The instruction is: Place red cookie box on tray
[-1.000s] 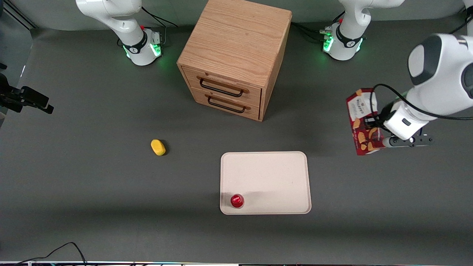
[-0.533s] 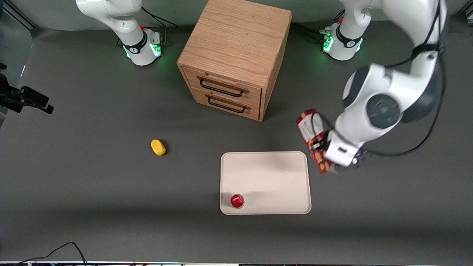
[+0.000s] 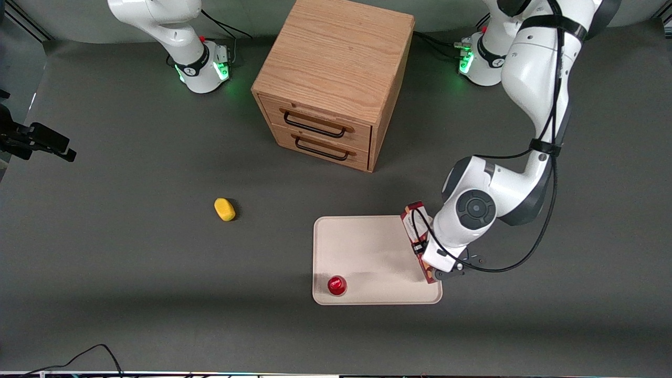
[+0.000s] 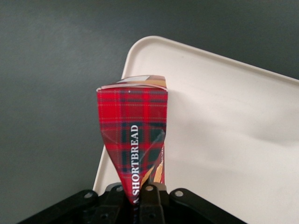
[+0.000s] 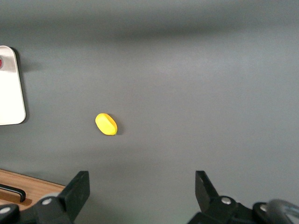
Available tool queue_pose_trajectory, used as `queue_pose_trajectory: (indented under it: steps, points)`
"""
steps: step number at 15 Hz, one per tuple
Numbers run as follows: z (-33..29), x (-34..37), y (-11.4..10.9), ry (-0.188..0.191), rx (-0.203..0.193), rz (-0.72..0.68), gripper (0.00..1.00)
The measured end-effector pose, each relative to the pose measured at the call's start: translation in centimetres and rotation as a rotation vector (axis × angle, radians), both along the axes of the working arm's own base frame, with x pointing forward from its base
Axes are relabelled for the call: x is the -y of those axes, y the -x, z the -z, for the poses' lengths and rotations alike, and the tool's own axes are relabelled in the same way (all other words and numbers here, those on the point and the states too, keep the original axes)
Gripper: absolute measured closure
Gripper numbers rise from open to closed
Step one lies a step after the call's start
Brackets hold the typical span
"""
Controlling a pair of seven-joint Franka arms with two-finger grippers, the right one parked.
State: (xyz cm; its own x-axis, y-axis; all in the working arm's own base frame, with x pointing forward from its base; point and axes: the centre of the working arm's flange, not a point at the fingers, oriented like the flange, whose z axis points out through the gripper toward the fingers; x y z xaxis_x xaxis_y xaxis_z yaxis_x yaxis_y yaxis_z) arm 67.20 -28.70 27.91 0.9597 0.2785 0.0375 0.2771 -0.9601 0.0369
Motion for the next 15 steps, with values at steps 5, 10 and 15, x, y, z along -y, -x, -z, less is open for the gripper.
queue_pose_trajectory:
  steps: [5,10,15]
  points:
    - [2.6,0.6,-0.6,0.016,0.052,0.016,0.93]
    - [2.8,0.4,-0.6,0.008,0.039,0.014,0.58]
    - [-5.8,-1.6,1.3,-0.094,-0.141,0.068,0.07]
